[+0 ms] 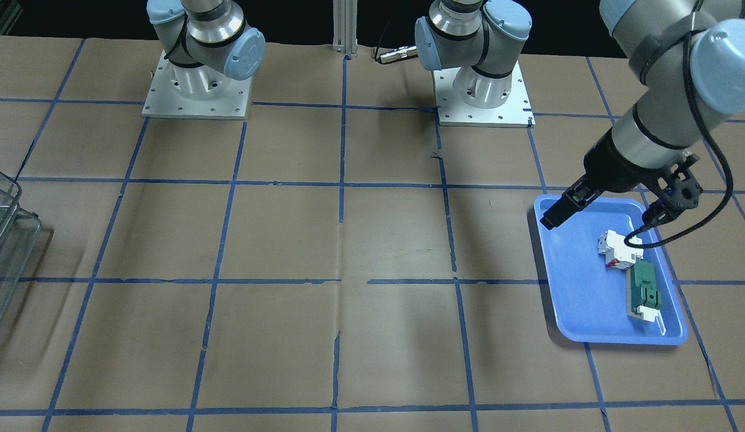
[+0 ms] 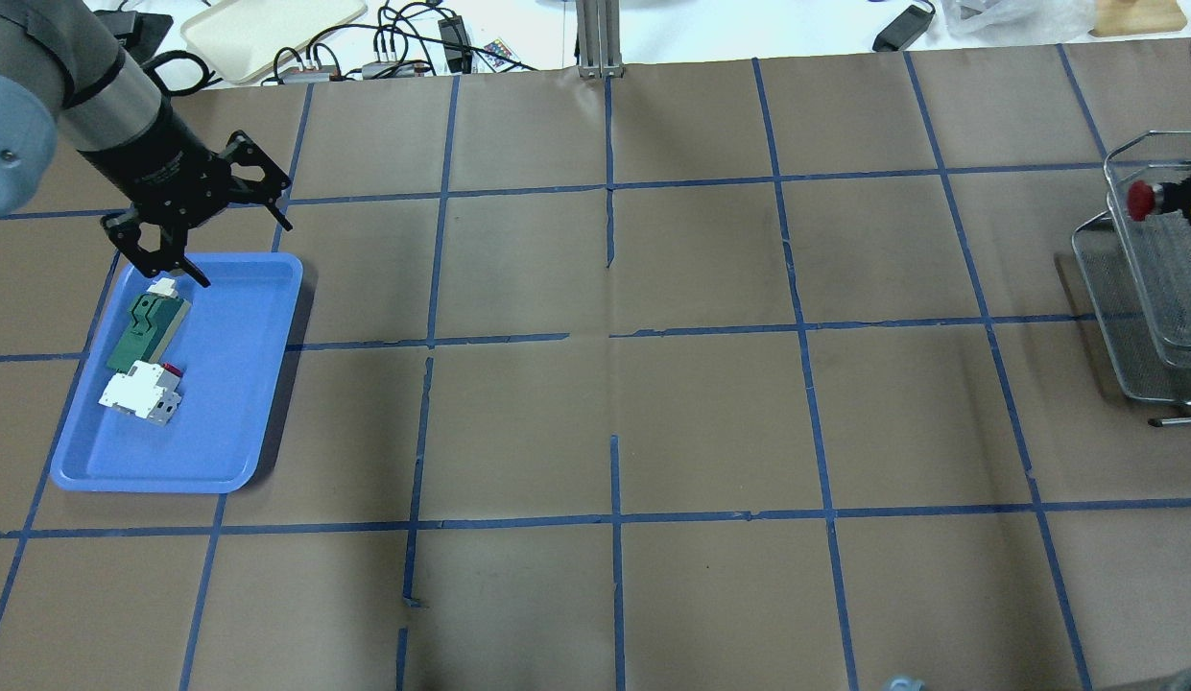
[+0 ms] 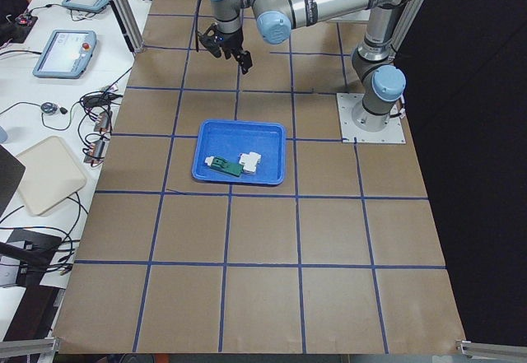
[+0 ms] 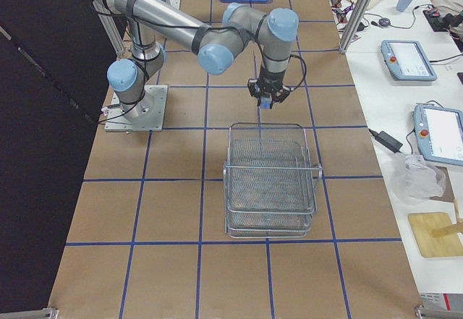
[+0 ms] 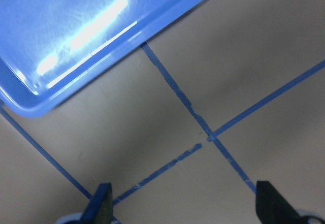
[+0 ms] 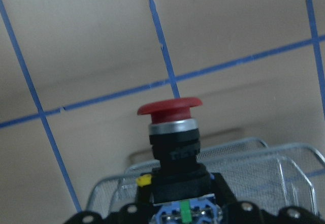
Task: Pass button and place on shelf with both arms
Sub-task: 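Carry the button to the basket with right gripper while left arm withdraws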
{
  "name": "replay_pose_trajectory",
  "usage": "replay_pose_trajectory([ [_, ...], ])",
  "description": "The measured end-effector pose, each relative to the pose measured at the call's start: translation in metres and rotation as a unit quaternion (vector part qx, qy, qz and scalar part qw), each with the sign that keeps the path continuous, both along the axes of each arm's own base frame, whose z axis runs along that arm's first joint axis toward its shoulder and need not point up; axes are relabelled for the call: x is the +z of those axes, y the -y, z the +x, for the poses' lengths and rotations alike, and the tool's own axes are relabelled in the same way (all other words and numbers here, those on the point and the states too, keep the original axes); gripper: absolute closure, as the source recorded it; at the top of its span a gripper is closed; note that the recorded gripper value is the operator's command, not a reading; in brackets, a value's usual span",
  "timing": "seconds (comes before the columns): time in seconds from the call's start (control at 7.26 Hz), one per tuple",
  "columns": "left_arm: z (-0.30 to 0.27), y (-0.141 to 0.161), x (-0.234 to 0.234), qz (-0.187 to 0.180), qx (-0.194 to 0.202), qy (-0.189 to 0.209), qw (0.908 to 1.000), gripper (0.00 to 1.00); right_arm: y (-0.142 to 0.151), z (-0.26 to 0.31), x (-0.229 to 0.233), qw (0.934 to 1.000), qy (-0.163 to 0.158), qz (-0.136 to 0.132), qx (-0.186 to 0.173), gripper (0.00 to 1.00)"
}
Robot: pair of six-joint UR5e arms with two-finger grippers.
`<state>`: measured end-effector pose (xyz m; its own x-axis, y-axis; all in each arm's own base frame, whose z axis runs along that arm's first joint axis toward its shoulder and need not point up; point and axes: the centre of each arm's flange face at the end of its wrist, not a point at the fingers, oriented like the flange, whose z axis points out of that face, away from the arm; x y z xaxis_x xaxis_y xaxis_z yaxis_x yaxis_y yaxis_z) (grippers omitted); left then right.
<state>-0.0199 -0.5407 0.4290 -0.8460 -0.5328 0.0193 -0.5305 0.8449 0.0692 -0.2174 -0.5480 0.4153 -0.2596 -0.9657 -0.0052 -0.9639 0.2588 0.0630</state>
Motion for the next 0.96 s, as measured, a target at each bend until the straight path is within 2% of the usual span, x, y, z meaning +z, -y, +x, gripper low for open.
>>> replay_pose_trajectory([
  [0.14, -0.018, -0.012, 0.019, -0.013, -0.099, 0.004, 0.995, 0.0, 0.0, -0.043, -0.021, 1.0, -0.005, -0.003, 0.007, 1.0],
  [0.28, -0.036, -0.024, 0.03, -0.016, -0.16, 0.007, 0.987, 0.0, 0.0, -0.071, -0.037, 0.9999, -0.007, -0.004, 0.013, 1.0],
  [0.41, -0.048, -0.033, 0.036, -0.016, -0.188, 0.009, 0.982, 0.0, -0.002, -0.086, -0.047, 0.9999, -0.007, -0.003, 0.012, 1.0],
  [0.55, -0.054, -0.038, 0.036, -0.011, -0.202, 0.008, 0.9792, 0.0, -0.004, -0.091, -0.052, 1.0, -0.005, -0.001, 0.008, 0.72],
  [0.69, -0.059, -0.041, 0.032, -0.002, -0.218, 0.004, 0.9759, 0.0, -0.005, -0.092, -0.053, 1.0, -0.004, 0.001, 0.003, 0.1],
  [0.83, -0.065, -0.047, 0.031, 0.006, -0.244, -0.002, 0.9697, 0.0, -0.005, -0.092, -0.054, 1.0, -0.003, 0.002, -0.001, 0.0],
  [0.96, -0.073, -0.055, 0.03, 0.015, -0.272, -0.007, 0.9622, 0.0, -0.006, -0.091, -0.053, 1.0, -0.003, 0.003, -0.003, 0.0],
])
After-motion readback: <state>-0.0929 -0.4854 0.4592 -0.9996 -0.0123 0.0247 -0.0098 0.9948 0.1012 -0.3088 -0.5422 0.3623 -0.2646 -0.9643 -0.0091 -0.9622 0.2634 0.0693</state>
